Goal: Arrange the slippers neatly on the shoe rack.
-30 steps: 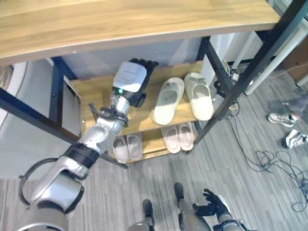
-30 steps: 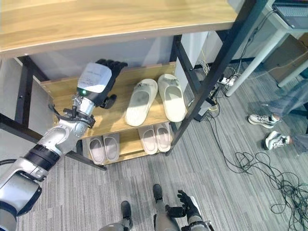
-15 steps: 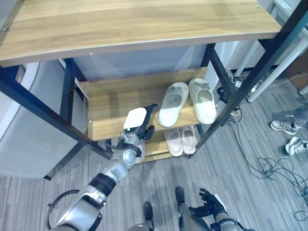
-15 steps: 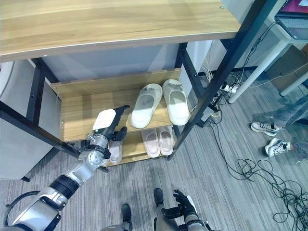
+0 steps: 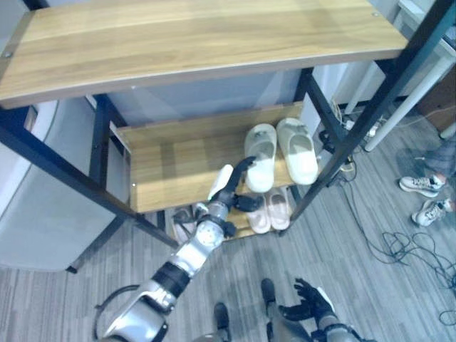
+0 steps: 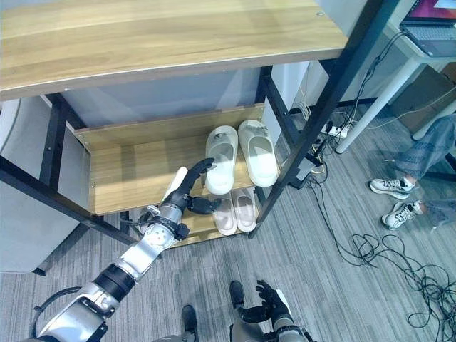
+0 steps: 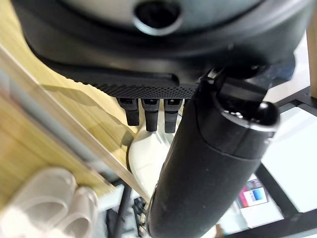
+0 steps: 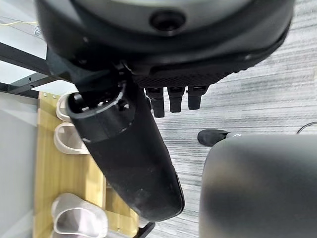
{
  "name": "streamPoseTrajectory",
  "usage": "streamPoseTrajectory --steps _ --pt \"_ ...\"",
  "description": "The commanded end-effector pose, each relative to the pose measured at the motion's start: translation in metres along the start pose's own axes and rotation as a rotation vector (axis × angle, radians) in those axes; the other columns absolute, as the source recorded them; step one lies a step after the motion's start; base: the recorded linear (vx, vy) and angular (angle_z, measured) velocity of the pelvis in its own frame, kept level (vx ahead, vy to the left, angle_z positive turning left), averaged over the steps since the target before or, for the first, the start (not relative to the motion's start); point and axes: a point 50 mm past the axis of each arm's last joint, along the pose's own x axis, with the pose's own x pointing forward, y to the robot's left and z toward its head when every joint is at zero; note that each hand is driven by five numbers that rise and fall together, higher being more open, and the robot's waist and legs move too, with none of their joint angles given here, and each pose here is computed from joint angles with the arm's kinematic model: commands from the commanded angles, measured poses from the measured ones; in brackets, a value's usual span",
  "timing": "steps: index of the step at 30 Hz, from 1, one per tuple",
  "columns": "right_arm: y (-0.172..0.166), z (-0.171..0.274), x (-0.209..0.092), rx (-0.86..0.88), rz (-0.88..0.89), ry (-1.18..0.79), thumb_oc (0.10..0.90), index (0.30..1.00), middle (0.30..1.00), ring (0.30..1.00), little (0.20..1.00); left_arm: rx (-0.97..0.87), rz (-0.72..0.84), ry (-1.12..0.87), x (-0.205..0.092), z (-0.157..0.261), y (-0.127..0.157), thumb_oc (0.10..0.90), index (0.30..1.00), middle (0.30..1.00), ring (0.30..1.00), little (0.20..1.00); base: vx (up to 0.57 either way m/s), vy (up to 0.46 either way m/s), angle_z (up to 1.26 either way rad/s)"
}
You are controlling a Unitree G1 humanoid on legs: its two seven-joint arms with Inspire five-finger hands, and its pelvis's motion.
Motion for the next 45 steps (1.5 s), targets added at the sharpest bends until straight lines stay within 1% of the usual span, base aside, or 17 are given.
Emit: streamPoseTrajectory --steps 1,5,11,15,19,20,22,26,27,31,35,36,37,38,39,41,45 --pt "-0.024 0.008 -0.004 -0.02 -0.052 -0.061 0.8 0.9 0.9 0.9 0.9 -0.095 0.049 -0.27 0.031 0.074 0.002 0.8 0.9 0.9 0.9 0.9 0.01 -0.004 -0.03" --pt "-0.028 0.008 -0.004 -0.033 -0.06 -0.059 0.8 0.9 0.9 0.9 0.9 -0.098 0.023 -0.268 0.038 0.083 -0.011 0.8 0.9 0.9 0.9 0.9 0.02 -0.012 -0.09" --pt "-0.03 0.003 -0.007 -0.052 -0.057 -0.045 0.8 0.9 0.9 0.9 0.9 0.022 0.058 -0.224 0.053 0.085 -0.019 0.8 0.9 0.9 0.9 0.9 0.01 -0.008 -0.03" --pt "-0.032 0.0 -0.008 -0.066 -0.056 -0.038 0.8 0.9 0.9 0.9 0.9 0.087 0.087 -0.219 0.06 0.088 -0.013 0.8 0.9 0.9 0.9 0.9 0.0 0.0 0.0" --pt "-0.031 -0.005 -0.009 -0.061 -0.056 -0.025 0.8 0.9 0.9 0.9 0.9 0.144 0.151 -0.222 0.065 0.088 0.006 0.8 0.9 0.9 0.9 0.9 0.0 -0.02 0.0" --pt "-0.029 -0.008 -0.009 -0.045 -0.055 -0.011 0.8 0.9 0.9 0.9 0.9 0.157 0.188 -0.233 0.063 0.086 0.017 0.8 0.9 0.9 0.9 0.9 -0.01 -0.031 0.0" --pt "-0.027 -0.009 -0.009 -0.041 -0.052 -0.004 0.8 0.9 0.9 0.9 0.9 0.162 0.193 -0.246 0.06 0.085 0.02 0.8 0.9 0.9 0.9 0.9 0.01 -0.042 0.0" --pt "-0.023 -0.026 -0.01 -0.001 -0.066 0.085 0.8 0.9 0.9 0.9 0.9 0.126 0.21 -0.32 0.027 0.07 0.047 0.8 0.9 0.9 0.9 0.9 0.02 -0.045 0.1" --pt "-0.022 -0.026 -0.01 -0.002 -0.065 0.086 0.8 0.9 0.9 0.9 0.9 0.126 0.209 -0.318 0.027 0.069 0.048 0.8 0.9 0.9 0.9 0.9 0.01 -0.026 0.25" --pt "-0.022 -0.047 -0.012 0.031 -0.094 0.204 0.8 0.9 0.9 0.9 0.9 0.025 0.112 -0.313 -0.007 0.047 0.051 0.8 0.9 0.9 0.9 0.9 -0.01 -0.024 0.17" --pt "-0.022 -0.065 -0.017 0.042 -0.112 0.307 0.8 0.9 0.9 0.9 0.9 -0.049 0.092 -0.297 -0.035 0.033 0.06 0.8 0.9 0.9 0.9 0.9 -0.02 -0.036 0.19" --pt "-0.022 -0.065 -0.018 0.042 -0.112 0.308 0.8 0.9 0.9 0.9 0.9 -0.049 0.092 -0.295 -0.035 0.032 0.06 0.8 0.9 0.9 0.9 0.9 -0.02 -0.031 0.2" --pt "-0.025 -0.074 -0.022 0.036 -0.126 0.358 0.8 0.9 0.9 0.9 0.9 -0.158 0.053 -0.252 -0.056 0.018 0.06 0.8 0.9 0.9 0.9 0.9 0.02 -0.02 0.18" --pt "-0.025 -0.074 -0.022 0.035 -0.125 0.36 0.8 0.9 0.9 0.9 0.9 -0.158 0.053 -0.25 -0.056 0.017 0.06 0.8 0.9 0.9 0.9 0.9 -0.05 -0.035 0.09" --pt "-0.026 -0.084 -0.027 0.03 -0.127 0.405 0.8 0.9 0.9 0.9 0.9 -0.282 0.007 -0.193 -0.077 0.003 0.057 0.8 0.9 0.9 0.9 0.9 -0.01 -0.018 0.06" --pt "-0.03 -0.092 -0.033 0.003 -0.133 0.455 0.8 0.9 0.9 0.9 0.9 -0.396 -0.059 -0.129 -0.102 -0.007 0.056 0.8 0.9 0.9 0.9 0.9 -0.02 -0.025 0.09" --pt "-0.03 -0.106 -0.043 -0.026 -0.119 0.521 0.8 0.9 0.9 0.9 0.9 -0.452 -0.127 -0.103 -0.131 -0.007 0.061 0.8 0.9 0.9 0.9 0.9 -0.01 -0.019 0.13"
